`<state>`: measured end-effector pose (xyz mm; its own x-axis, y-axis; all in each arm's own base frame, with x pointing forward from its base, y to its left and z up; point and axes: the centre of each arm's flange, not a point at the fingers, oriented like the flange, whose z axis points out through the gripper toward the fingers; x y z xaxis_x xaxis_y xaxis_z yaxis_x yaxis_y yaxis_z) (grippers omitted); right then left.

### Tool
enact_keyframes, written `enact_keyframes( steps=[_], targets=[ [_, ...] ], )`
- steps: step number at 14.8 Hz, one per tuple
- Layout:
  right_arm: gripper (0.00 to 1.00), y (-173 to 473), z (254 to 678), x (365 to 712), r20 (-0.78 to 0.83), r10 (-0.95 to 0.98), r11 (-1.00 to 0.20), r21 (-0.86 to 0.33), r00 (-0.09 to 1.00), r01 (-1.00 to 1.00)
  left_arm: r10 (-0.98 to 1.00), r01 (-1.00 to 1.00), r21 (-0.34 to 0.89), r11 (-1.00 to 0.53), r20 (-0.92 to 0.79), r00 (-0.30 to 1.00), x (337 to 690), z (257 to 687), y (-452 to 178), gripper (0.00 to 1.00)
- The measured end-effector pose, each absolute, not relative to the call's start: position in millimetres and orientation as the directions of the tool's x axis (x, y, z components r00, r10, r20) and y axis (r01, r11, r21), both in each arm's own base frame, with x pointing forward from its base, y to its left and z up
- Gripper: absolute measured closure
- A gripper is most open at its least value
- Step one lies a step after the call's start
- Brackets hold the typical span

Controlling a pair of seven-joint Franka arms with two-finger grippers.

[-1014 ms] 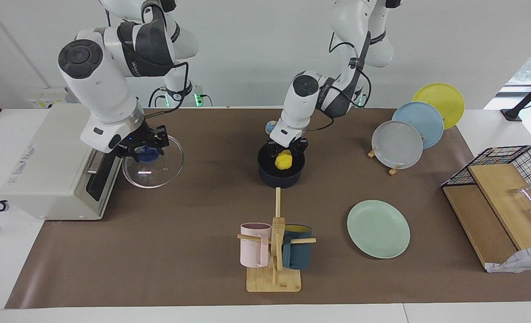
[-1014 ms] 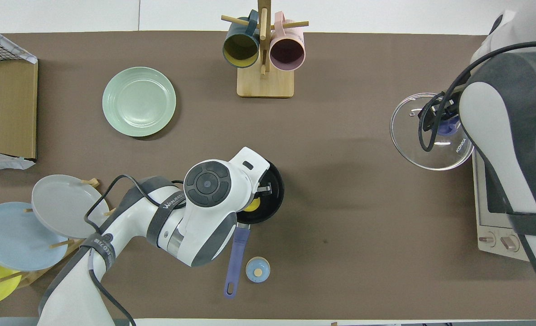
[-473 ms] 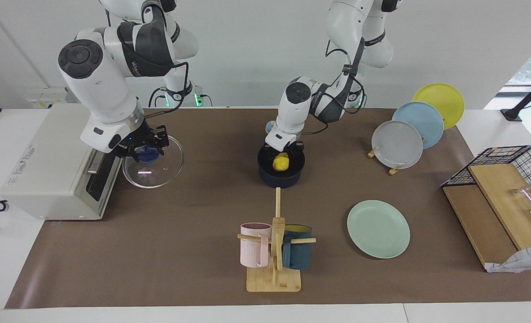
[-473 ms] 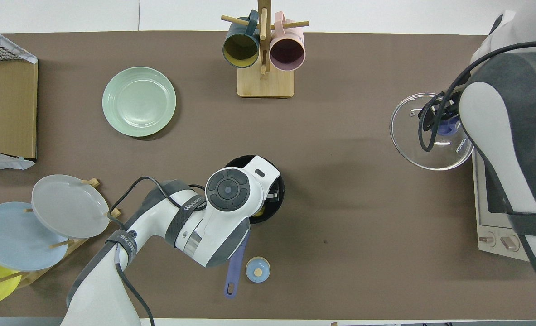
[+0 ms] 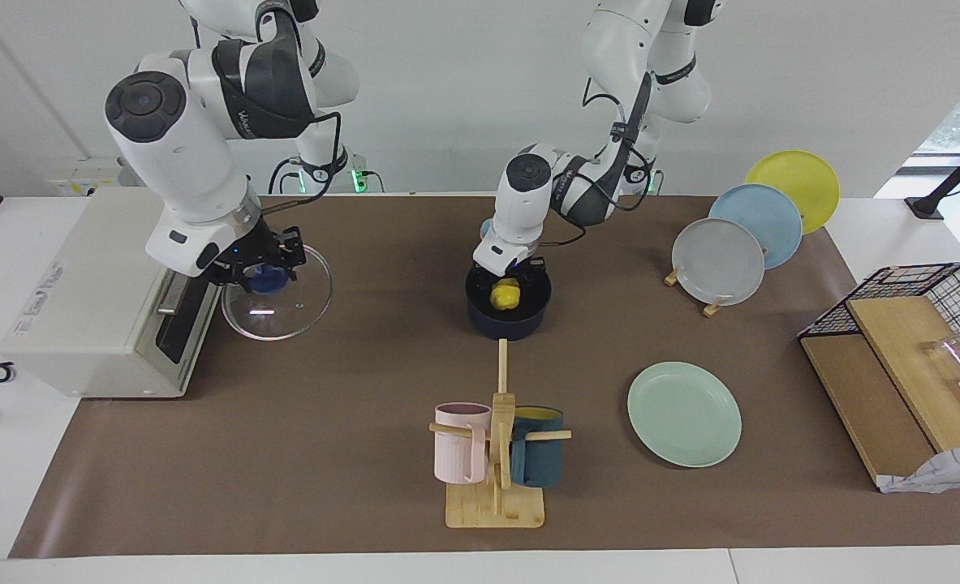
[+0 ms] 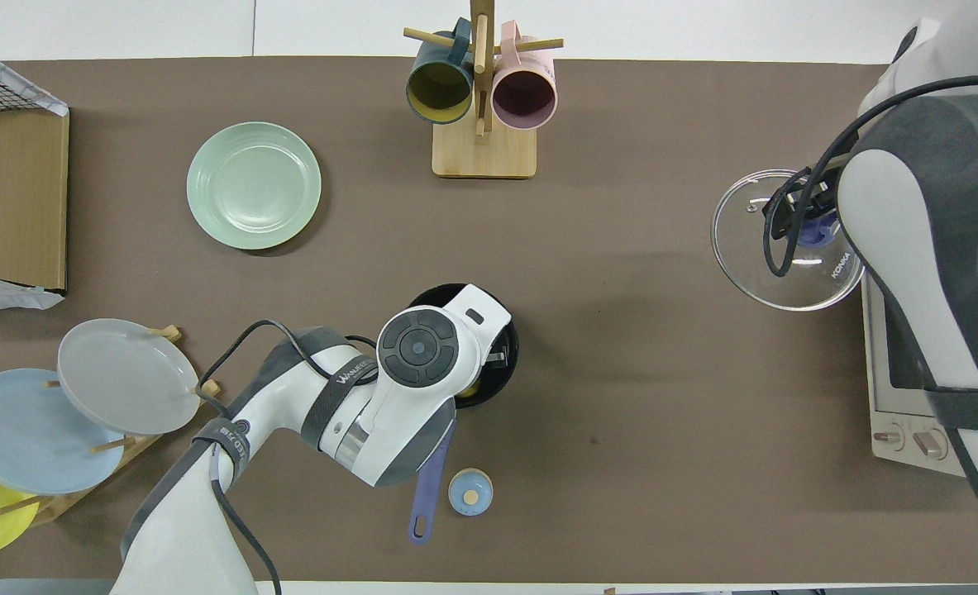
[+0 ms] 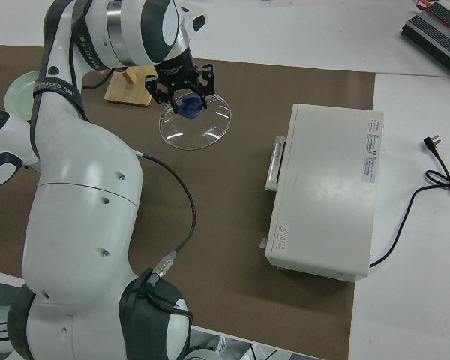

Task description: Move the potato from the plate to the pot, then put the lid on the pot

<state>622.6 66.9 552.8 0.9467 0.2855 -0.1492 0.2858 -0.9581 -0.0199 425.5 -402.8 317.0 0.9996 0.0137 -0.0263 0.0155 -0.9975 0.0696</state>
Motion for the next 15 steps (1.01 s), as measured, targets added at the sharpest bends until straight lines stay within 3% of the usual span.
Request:
enact_keyframes(
  steps=[1, 3, 7, 11, 15],
  targets=[
    [0.33, 66.9, 552.8, 622.6, -0.149, 0.285, -0.958, -0.020, 0.947, 0.286, 0.021, 0.023, 0.074, -0.997, -0.021, 1.000, 430.9, 327.2, -401.0, 0.00],
    [0.33, 66.9, 552.8, 622.6, -0.149, 0.286, -0.958, -0.020, 0.947, 0.286, 0.056, 0.057, 0.079, -0.995, -0.021, 0.998, 450.5, 365.8, -386.4, 0.00],
    [0.33, 86.1, 554.2, 622.5, -0.129, 0.310, -0.951, -0.029, 0.942, 0.309, 0.130, 0.129, 0.108, -0.986, 0.001, 0.992, 503.8, 485.2, -317.5, 0.00],
    [0.33, 200.8, 560.7, 605.9, -0.049, 0.297, -0.955, -0.042, 0.954, 0.295, 0.134, 0.128, 0.122, -0.984, 0.042, 0.990, 539.8, 576.9, -200.3, 0.00],
    [0.33, 360.2, 549.0, 545.3, 0.018, 0.287, -0.957, -0.024, 0.958, 0.288, 0.038, 0.033, 0.099, -0.995, 0.042, 0.998, 558.7, 593.0, -69.6, 0.00]
  ],
)
